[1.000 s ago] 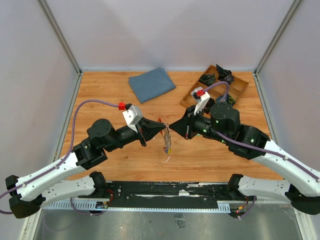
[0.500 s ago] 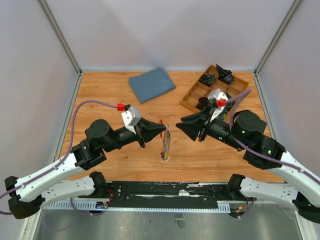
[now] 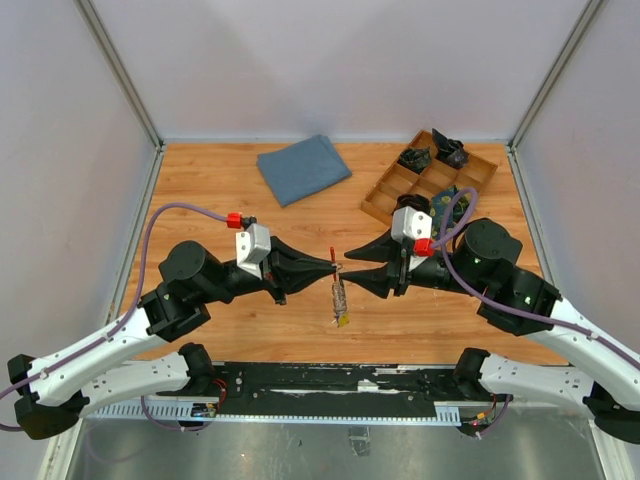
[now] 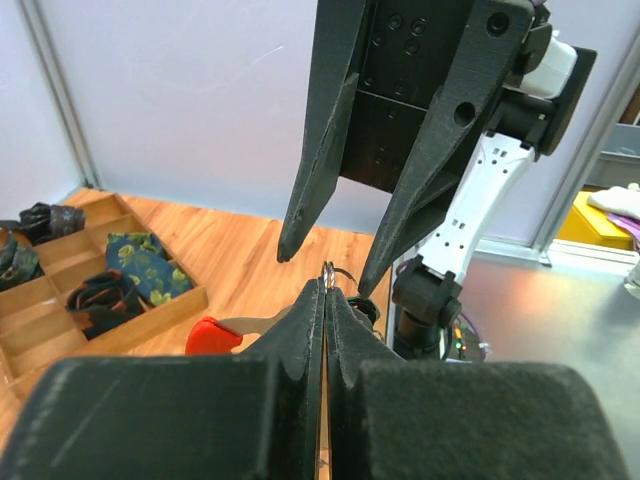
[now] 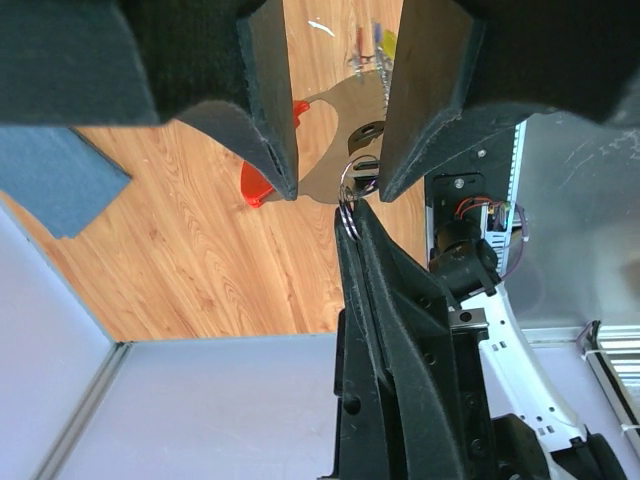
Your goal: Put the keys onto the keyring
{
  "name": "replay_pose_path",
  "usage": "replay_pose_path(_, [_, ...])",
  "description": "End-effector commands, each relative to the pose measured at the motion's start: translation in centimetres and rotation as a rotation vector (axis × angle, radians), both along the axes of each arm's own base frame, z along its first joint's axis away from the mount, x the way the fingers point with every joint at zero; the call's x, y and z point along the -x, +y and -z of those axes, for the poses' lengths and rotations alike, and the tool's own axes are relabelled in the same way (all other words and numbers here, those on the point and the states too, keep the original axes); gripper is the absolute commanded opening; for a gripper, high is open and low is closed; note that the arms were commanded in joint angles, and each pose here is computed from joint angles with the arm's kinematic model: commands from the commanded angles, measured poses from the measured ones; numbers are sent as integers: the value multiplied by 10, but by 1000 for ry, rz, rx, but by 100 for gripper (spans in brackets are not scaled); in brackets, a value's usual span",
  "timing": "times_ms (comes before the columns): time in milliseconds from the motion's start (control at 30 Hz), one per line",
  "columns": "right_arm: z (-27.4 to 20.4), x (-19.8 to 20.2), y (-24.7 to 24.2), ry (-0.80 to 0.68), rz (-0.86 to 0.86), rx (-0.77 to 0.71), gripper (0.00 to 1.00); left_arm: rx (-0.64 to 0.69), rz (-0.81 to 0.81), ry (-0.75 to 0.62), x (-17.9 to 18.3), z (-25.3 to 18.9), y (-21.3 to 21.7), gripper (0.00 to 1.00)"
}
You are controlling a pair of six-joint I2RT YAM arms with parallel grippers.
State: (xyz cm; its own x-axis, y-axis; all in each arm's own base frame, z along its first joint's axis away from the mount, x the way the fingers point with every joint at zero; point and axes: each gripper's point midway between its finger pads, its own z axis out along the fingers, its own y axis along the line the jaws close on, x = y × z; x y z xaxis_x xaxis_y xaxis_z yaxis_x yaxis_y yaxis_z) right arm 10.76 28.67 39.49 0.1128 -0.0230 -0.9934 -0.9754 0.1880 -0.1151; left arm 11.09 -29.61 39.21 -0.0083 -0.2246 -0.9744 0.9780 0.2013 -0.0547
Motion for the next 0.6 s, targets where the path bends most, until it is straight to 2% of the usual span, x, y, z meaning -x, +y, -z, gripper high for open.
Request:
replay_pose_path(0, [-13, 17, -1, -67, -81, -33, 38, 81, 67, -72, 17, -28, 4, 0])
replay_pose_path(400, [-4, 19, 3, -50, -106, -8, 27, 82, 99, -86, 23, -32, 4, 1])
replay_pose_path(567, [-2, 20, 5, -44, -120, 0, 17, 82, 104, -89, 24, -32, 4, 0])
